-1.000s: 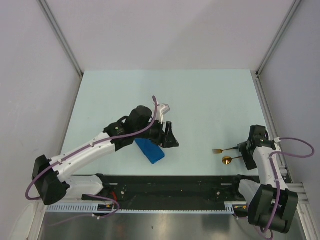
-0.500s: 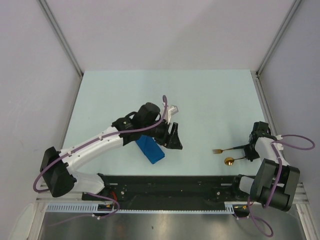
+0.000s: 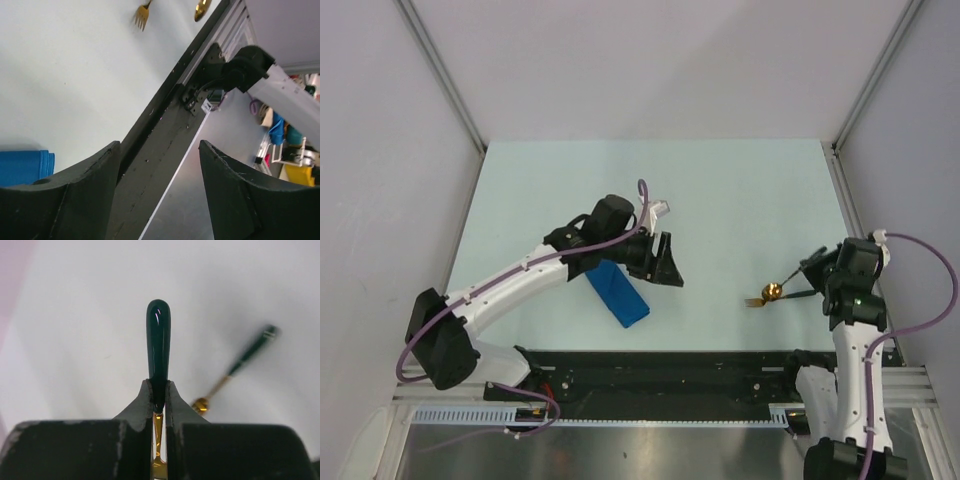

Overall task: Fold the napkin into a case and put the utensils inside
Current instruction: Pick up the spoon from the corner of the board, then pass from the right arm to the left

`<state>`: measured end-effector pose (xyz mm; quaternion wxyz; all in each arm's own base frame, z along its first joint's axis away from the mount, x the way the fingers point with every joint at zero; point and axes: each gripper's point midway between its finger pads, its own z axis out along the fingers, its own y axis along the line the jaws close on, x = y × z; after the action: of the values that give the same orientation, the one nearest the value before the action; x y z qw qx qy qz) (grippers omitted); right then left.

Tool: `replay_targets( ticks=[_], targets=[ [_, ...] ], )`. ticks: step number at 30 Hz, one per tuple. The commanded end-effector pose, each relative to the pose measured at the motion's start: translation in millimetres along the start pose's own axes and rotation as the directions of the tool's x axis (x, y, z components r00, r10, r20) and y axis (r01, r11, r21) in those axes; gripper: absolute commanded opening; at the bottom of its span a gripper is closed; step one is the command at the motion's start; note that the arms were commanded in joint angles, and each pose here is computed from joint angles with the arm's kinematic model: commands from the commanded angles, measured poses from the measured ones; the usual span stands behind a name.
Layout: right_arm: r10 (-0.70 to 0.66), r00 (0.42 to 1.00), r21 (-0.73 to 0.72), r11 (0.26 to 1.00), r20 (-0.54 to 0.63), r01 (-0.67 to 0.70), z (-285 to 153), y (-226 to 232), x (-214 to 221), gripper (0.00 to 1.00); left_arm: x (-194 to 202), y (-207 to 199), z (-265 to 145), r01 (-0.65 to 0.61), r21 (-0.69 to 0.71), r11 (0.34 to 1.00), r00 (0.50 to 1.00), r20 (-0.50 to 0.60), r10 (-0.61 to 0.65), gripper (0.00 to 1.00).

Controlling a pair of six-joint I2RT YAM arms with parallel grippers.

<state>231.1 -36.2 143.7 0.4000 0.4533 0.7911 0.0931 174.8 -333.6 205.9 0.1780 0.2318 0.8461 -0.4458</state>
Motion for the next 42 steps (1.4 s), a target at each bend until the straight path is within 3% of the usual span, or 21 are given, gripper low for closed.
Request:
replay_targets(
  ticks=[1,2,3,4,5,7,8,11,13,16,20,29,32,33,34,35,36,37,38,41,42],
  targets=[
    [-0.286,0.958,-0.547,0.797,0.029,0.255,-46,118,6,0.0,-29,-6,-11,0.035,0.081,0.996,0.995,0.091,-0.042,0.7],
    [-0.339,0.938,-0.672,0.68,0.068,0.295,-62,151,15,0.0,-32,-2,-12,0.046,0.085,0.995,0.993,0.103,-0.055,0.7],
    [-0.419,0.908,-0.792,0.545,0.026,0.274,-80,171,38,0.0,-39,-10,-16,0.046,0.144,0.989,0.99,0.123,-0.064,0.7],
    [-0.475,0.88,-0.85,0.465,-0.006,0.245,-82,185,53,0.0,-49,-5,-22,0.061,0.164,0.984,0.984,0.153,-0.087,0.7],
    [-0.587,0.808,-0.947,0.233,0.046,0.223,-119,207,90,0.0,-48,-2,-23,0.083,0.188,0.979,0.981,0.159,-0.114,0.7],
    [-0.673,0.736,-0.976,0.102,0.076,0.195,-132,225,124,0.0,-65,-13,-40,0.072,0.29,0.954,0.969,0.206,-0.135,0.71],
    [-0.714,0.692,-0.989,-0.006,0.107,0.146,-152,231,146,0.0,-67,-13,-43,0.066,0.312,0.948,0.965,0.22,-0.139,0.71],
    [-0.772,0.626,-0.994,-0.087,0.113,0.071,-161,245,178,0.0,-80,-15,-60,0.032,0.295,0.955,0.944,0.305,-0.126,0.71],
    [-0.797,0.592,-0.99,-0.142,0.121,0.011,-175,247,199,0.0,-88,-9,-70,0.018,0.209,0.978,0.921,0.378,-0.098,0.71],
    [-0.813,0.569,-0.987,-0.158,0.121,-0.015,-179,253,219,0.0,-80,12,-76,0.076,0.077,0.994,0.912,0.397,-0.1,0.71],
    [-0.827,0.553,-0.989,-0.144,0.1,-0.035,-173,252,236,0.0,-68,13,-73,0.122,0.104,0.987,0.913,0.379,-0.153,0.7],
    [-0.801,0.59,-0.991,-0.13,0.105,-0.001,-174,255,227,0.0,-62,25,-58,0.199,0.113,0.973,0.915,0.334,-0.226,0.66],
    [-0.806,0.587,-0.992,-0.125,0.081,-0.035,-179,254,230,0.0,-69,21,-59,0.195,0.13,0.972,0.908,0.351,-0.229,0.41],
    [-0.808,0.584,-0.991,-0.125,0.081,-0.036,-181,255,231,0.0,-70,25,-58,0.207,0.12,0.971,0.905,0.354,-0.237,0.23],
    [-0.807,0.586,-0.997,-0.077,0.065,0.005,-176,259,230,0.07,-76,26,-60,0.221,0.103,0.97,0.897,0.369,-0.243,0.13],
    [-0.815,0.576,-0.998,-0.044,0.063,0.048,-175,257,235,0.29,-68,37,-58,0.282,0.042,0.958,0.895,0.347,-0.279,0.01],
    [-0.818,0.565,-0.99,-0.038,0.109,0.136,-168,257,235,0.38,-68,51,-59,0.337,-0.027,0.941,0.882,0.359,-0.305,0.0],
    [-0.84,0.539,-0.949,0.117,0.063,0.293,-137,242,235,0.46,-81,65,-69,0.385,-0.121,0.915,0.85,0.434,-0.3,0.0],
    [-0.833,0.546,-0.914,0.153,0.085,0.376,-135,242,225,0.61,-67,82,-73,0.473,-0.213,0.855,0.83,0.433,-0.352,0.0],
    [-0.851,0.509,-0.812,0.202,0.132,0.548,-126,223,223,0.75,-67,106,-91,0.57,-0.341,0.748,0.78,0.51,-0.362,0.0],
    [-0.861,0.481,-0.795,0.175,0.162,0.581,-131,218,230,0.77,-65,112,-95,0.601,-0.359,0.714,0.764,0.521,-0.381,0.0]
  ],
)
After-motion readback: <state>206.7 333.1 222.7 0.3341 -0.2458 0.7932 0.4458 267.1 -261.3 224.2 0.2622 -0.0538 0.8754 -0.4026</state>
